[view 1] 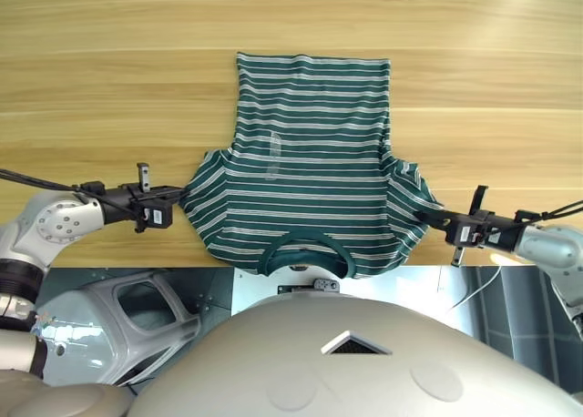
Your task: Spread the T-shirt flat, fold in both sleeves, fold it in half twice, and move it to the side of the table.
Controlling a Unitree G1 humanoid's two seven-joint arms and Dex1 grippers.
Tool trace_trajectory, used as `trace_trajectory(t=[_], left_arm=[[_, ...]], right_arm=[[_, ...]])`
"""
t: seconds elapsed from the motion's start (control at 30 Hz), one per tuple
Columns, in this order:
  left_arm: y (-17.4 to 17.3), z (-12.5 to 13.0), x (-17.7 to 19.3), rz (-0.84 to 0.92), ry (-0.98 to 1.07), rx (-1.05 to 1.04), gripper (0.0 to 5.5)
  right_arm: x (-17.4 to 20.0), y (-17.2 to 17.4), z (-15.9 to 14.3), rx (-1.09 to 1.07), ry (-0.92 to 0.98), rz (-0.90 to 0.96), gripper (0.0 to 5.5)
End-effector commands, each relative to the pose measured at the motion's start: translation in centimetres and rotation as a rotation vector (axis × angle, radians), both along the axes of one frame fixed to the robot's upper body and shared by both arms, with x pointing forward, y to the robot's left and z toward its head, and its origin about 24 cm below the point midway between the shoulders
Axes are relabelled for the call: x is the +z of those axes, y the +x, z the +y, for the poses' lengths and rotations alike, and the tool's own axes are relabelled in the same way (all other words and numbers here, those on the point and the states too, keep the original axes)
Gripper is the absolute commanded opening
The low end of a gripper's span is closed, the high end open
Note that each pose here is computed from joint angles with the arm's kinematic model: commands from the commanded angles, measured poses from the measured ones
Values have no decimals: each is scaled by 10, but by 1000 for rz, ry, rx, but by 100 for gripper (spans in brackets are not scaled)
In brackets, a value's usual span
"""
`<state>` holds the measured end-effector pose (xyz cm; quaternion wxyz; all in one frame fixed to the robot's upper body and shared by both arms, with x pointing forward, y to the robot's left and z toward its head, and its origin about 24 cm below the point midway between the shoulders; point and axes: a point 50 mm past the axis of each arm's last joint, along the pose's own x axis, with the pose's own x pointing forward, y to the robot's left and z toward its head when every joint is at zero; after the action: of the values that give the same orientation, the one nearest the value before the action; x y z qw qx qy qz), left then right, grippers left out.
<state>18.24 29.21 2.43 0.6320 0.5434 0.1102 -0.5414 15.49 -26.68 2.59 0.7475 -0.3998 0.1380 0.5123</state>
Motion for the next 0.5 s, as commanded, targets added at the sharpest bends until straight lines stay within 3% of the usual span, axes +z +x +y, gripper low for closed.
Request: trace_trajectory(t=[0.03, 0.2, 0.37, 0.5], left_arm=[[24, -15, 19, -204, -102, 6, 2], [51, -24, 50, -454, -263, 74, 2], [48, -29, 52, -457, -338, 77, 2], [35, -44, 64, -387, -509, 20, 2]], right_arm=[[8, 22, 4, -61, 19, -120, 0], [18, 38, 3, -125, 45, -221, 0], [22, 41, 7, -125, 71, -243, 0], [37, 33, 26, -46, 223, -240, 0]])
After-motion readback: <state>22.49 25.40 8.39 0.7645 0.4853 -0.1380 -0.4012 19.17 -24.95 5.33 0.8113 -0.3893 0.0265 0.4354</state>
